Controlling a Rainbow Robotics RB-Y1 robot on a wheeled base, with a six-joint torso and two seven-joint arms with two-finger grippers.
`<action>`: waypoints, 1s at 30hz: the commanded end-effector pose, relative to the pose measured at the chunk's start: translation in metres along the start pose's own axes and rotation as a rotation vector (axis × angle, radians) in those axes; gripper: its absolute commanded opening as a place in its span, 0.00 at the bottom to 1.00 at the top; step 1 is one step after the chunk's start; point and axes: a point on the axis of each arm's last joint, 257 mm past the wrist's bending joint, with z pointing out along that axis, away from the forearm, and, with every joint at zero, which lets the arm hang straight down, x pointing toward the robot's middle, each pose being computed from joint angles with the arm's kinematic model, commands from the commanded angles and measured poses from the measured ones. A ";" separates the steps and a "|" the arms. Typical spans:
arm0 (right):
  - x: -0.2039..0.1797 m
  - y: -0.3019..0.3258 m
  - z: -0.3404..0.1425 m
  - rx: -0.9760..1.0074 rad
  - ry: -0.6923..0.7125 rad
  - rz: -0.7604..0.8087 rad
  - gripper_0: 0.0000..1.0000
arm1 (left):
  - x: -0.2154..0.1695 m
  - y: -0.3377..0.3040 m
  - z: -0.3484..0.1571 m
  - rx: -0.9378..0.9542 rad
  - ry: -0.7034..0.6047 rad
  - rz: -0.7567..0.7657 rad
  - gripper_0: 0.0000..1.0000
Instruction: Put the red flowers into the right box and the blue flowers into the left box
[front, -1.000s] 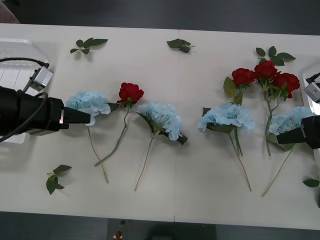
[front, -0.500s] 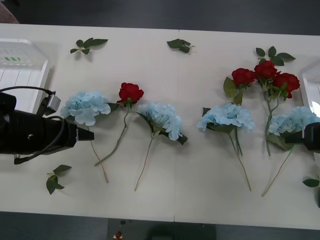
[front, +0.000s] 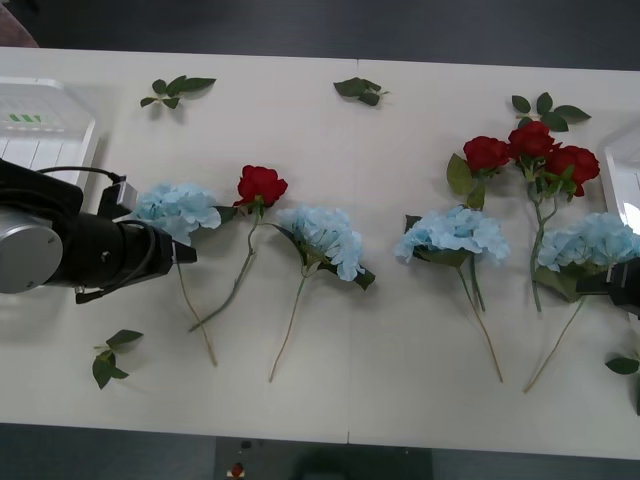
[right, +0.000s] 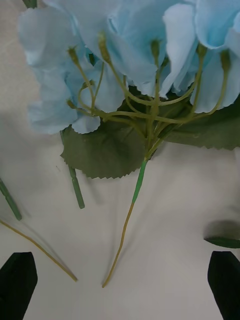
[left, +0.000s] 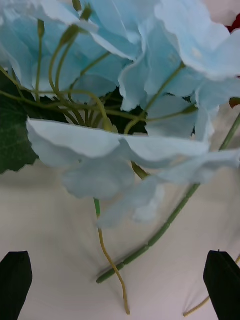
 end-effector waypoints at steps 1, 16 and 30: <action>-0.006 -0.010 0.005 0.030 -0.018 -0.009 1.00 | -0.018 0.003 0.004 -0.032 -0.018 0.012 1.00; 0.003 -0.018 0.046 0.037 -0.040 0.005 1.00 | -0.032 0.020 0.031 -0.137 0.000 0.056 1.00; 0.010 -0.017 0.067 0.044 -0.038 0.022 1.00 | -0.027 0.028 0.042 -0.200 -0.009 0.115 1.00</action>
